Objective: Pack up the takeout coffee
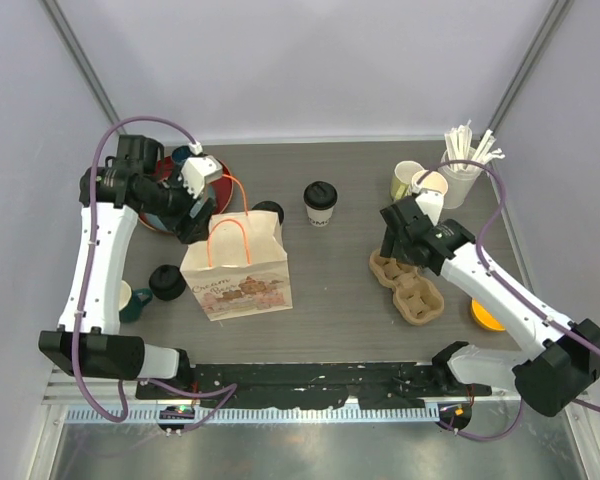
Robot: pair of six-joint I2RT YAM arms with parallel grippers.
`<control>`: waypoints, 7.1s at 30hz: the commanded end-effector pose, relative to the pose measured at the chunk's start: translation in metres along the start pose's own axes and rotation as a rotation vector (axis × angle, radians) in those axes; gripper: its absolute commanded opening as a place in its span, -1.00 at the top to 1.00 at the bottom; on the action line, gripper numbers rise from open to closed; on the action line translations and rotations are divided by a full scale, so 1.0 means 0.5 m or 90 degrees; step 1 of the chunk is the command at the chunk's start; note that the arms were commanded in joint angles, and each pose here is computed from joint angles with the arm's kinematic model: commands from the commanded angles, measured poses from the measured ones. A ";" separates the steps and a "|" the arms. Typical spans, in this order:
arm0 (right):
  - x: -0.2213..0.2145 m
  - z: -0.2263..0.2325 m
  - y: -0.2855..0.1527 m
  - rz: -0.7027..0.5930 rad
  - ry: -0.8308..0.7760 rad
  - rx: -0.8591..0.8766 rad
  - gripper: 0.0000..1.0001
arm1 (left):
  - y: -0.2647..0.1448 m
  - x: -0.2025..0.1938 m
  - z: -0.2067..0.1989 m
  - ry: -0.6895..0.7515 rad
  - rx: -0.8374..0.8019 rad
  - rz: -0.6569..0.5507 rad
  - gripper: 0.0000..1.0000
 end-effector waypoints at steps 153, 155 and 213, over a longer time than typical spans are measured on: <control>-0.110 0.136 0.139 0.299 -0.641 0.289 0.50 | -0.003 -0.028 -0.099 -0.015 -0.102 0.023 0.23; -0.112 0.136 0.138 0.301 -0.639 0.296 0.59 | -0.002 -0.029 -0.100 -0.016 -0.103 0.023 0.23; -0.087 0.129 0.150 0.234 -0.573 0.230 0.00 | -0.016 -0.026 -0.104 -0.009 -0.094 0.020 0.24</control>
Point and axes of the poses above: each gripper's point midway between its finger pads, its own y axis out along the fingers, its own z axis along the line the jaws close on, x = y × z, the point moved 5 cm from there along -y, back along the fingers, and after that the axes turned 14 degrees about y, right-handed, at the moved point
